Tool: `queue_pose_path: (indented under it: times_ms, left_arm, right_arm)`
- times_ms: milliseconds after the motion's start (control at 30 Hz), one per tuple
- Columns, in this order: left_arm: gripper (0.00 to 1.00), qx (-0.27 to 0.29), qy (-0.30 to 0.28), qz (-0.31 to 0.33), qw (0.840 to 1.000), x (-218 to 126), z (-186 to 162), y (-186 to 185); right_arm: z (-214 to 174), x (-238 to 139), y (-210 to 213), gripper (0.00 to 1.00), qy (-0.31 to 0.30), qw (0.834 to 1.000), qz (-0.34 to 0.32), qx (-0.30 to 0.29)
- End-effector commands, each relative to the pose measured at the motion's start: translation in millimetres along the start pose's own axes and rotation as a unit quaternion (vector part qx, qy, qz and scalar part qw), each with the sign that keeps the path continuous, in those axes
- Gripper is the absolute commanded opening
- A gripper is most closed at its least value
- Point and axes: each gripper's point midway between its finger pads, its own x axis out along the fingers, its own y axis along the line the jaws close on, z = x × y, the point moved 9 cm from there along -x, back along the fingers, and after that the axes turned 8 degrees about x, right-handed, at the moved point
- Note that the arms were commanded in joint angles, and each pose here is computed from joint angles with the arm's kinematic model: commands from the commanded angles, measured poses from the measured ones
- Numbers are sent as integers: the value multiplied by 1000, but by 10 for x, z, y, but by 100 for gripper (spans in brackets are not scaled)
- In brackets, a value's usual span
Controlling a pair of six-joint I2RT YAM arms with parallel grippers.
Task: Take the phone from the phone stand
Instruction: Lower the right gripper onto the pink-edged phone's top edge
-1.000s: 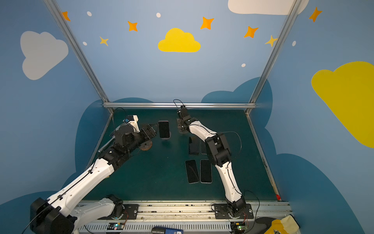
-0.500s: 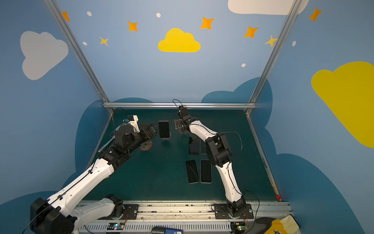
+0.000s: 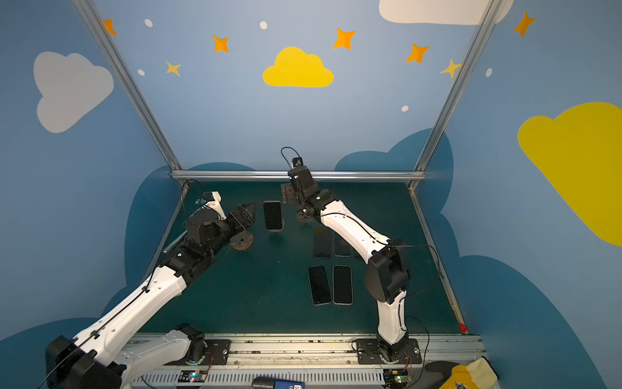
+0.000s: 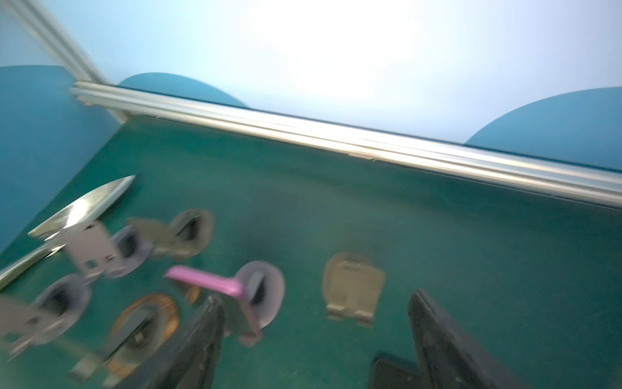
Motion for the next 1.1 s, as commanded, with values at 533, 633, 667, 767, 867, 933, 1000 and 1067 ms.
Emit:
queue_pose_path:
  times_ms: [533,633,667,767,867,933,1000,1067]
  left_arm:
    - [100,-75,-48,92,992,-64,100,318]
    - [100,-82,-46,88,992,-57,107,325]
    - [100,-83,-45,85,992,-56,108,321]
    - [100,-84,-43,80,992,-50,109,316]
    - [100,-83,-39,79,993,-31,96,319]
    - [100,-83,-37,77,993,-26,92,319]
    - [100,-83,-36,75,993,-29,95,314]
    - [100,-82,-35,74,993,-22,90,317]
  right_arm:
    - [-367,468,636,91,-17,996,-53,66]
    - [-400,569,672,91,-15,996,-57,65]
    - [-425,609,688,91,-11,996,-57,64]
    - [-471,692,708,91,-7,996,-59,64]
    - [-517,765,703,91,-6,996,-64,66]
    - [-534,796,696,91,-7,996,-69,64]
    - [-563,828,687,91,-4,995,-72,65]
    - [-603,873,681,91,0,995,-72,66]
